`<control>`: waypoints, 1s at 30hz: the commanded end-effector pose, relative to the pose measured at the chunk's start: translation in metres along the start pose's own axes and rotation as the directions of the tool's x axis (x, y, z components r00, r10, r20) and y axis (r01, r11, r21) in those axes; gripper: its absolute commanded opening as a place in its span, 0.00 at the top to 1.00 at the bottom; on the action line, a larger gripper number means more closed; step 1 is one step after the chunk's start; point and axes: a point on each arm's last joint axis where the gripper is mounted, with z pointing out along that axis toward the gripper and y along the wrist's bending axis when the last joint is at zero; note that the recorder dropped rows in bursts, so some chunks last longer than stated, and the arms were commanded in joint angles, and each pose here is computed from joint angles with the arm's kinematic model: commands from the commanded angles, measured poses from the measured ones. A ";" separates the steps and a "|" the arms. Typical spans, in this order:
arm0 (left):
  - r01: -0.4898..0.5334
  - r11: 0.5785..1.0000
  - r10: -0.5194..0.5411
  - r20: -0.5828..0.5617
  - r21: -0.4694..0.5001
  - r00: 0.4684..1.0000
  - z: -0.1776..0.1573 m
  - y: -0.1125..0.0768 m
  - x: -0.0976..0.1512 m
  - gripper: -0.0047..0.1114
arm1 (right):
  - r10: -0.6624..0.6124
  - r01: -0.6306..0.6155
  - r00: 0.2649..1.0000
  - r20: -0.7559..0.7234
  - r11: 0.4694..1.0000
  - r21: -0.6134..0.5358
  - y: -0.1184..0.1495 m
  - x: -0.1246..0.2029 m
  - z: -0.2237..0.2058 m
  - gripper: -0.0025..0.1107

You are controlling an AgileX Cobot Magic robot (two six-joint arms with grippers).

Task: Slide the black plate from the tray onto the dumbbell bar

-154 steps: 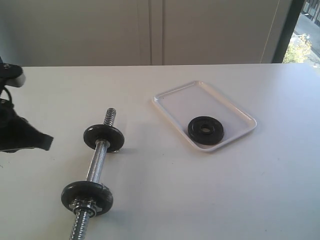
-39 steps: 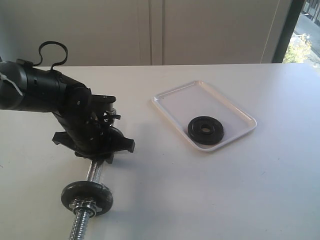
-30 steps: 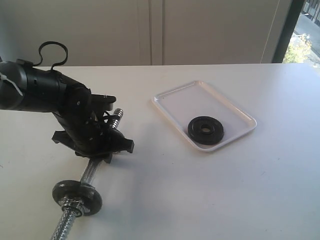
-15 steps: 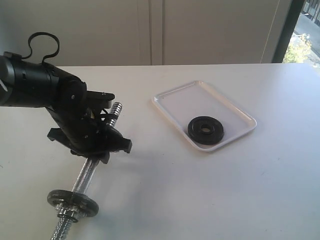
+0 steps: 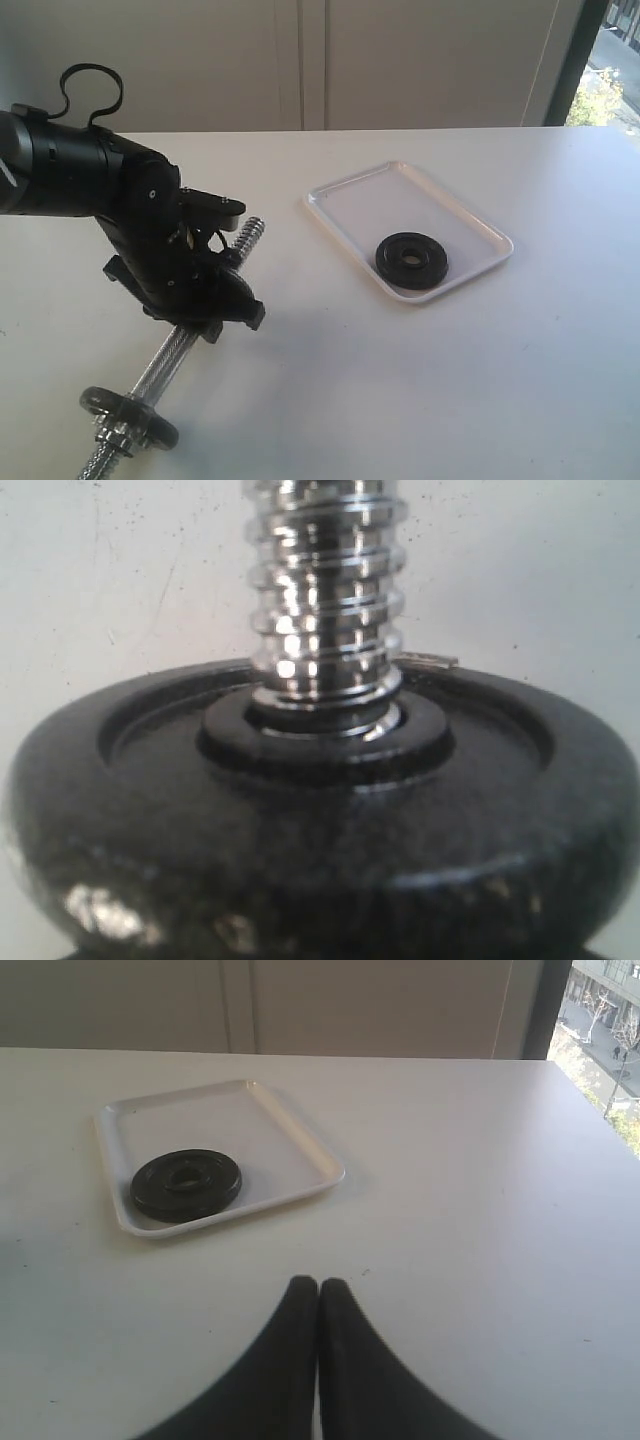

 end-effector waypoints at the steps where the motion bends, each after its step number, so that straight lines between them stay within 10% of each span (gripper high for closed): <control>1: -0.040 0.999 0.039 0.025 0.009 0.999 -0.017 -0.002 -0.001 0.96 | -0.011 0.011 1.000 0.015 1.000 -0.001 0.000 -0.001 0.000 0.98; 17: -0.097 0.995 0.097 0.027 0.012 0.995 -0.017 -0.002 -0.001 0.96 | -0.011 0.011 0.999 0.037 1.000 -0.001 0.000 -0.003 0.000 0.98; 30: -0.141 0.990 0.141 0.013 0.011 0.990 -0.017 -0.002 0.000 0.96 | 0.246 -0.168 0.744 0.622 0.969 -0.183 0.003 -0.058 -0.022 0.98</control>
